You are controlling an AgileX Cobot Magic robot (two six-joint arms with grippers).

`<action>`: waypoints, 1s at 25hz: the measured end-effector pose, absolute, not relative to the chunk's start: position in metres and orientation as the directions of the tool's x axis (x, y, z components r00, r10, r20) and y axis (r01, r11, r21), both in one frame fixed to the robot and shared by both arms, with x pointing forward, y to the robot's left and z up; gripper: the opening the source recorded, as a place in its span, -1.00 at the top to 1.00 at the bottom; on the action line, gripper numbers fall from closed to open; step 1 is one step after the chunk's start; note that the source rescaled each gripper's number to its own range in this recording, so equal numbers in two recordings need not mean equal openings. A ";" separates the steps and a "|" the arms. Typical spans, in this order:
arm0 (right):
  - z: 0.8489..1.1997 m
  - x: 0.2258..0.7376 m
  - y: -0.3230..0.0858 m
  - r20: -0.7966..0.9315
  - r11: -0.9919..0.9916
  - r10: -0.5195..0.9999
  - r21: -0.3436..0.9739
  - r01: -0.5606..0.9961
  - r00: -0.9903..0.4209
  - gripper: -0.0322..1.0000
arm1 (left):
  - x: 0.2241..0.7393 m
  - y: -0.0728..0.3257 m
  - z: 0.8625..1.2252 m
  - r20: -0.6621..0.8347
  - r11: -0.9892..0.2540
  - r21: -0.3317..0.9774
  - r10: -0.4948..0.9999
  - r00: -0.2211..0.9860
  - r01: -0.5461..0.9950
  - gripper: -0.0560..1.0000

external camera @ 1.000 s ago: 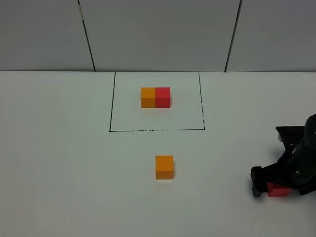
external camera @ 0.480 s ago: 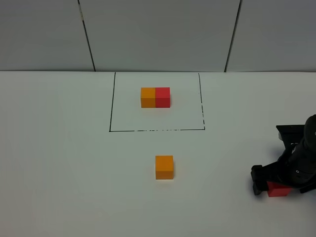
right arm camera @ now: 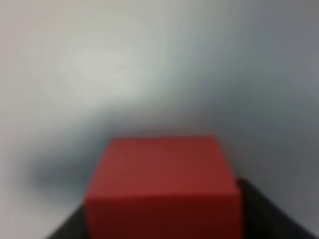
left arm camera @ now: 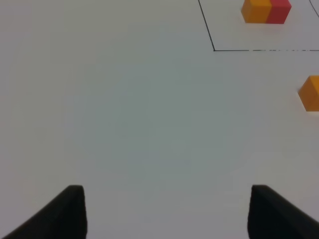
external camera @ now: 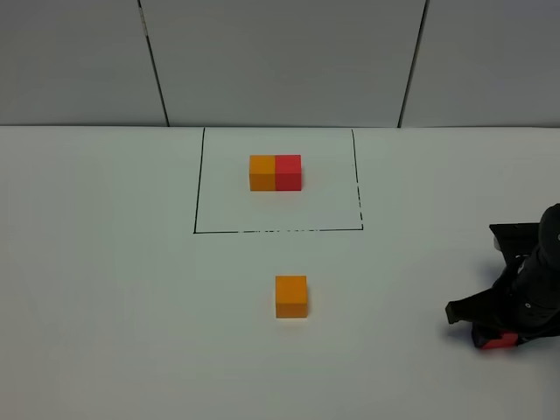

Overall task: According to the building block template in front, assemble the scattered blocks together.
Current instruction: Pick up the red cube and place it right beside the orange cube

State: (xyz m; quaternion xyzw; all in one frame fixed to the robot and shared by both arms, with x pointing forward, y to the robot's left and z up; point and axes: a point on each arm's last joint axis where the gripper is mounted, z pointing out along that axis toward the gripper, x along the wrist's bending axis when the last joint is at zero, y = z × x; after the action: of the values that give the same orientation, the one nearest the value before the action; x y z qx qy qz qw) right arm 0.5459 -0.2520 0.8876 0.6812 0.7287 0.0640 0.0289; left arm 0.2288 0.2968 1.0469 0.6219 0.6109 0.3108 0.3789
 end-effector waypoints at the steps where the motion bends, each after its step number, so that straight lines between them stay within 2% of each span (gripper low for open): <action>1: 0.888 0.546 -0.252 0.046 0.063 0.997 0.131 0.989 -0.070 0.93 | 0.229 0.297 1.047 -0.076 0.033 0.851 0.995 0.060 0.524 -0.12; 14: 0.890 0.547 -0.252 0.040 0.119 0.991 0.111 0.987 -0.124 0.93 | 0.229 0.297 1.047 -0.077 0.034 0.851 0.995 0.060 0.524 -0.12; 16: 0.898 0.549 -0.251 0.034 0.182 0.982 0.105 0.978 -0.187 0.93 | 0.229 0.297 1.047 -0.077 0.034 0.851 0.995 0.060 0.524 -0.12; 19: 0.923 0.557 -0.249 0.011 0.362 0.931 0.111 0.925 -0.366 0.93 | 0.229 0.297 1.047 -0.077 0.034 0.851 0.995 0.060 0.524 -0.12; 23: 0.951 0.566 -0.235 -0.023 0.647 0.761 0.095 0.757 -0.648 0.93 | 0.229 0.297 1.047 -0.077 0.034 0.851 0.995 0.060 0.524 -0.12; 25: 0.959 0.568 -0.226 -0.038 0.743 0.667 0.097 0.662 -0.744 0.93 | 0.229 0.297 1.047 -0.077 0.034 0.851 0.995 0.060 0.524 -0.12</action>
State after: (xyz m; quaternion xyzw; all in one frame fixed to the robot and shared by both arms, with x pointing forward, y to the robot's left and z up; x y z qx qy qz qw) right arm 0.5682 -0.2256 0.9588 0.3562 0.9330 0.0385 0.0349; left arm 0.2288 0.2968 1.0469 0.6216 0.6112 0.3106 0.3790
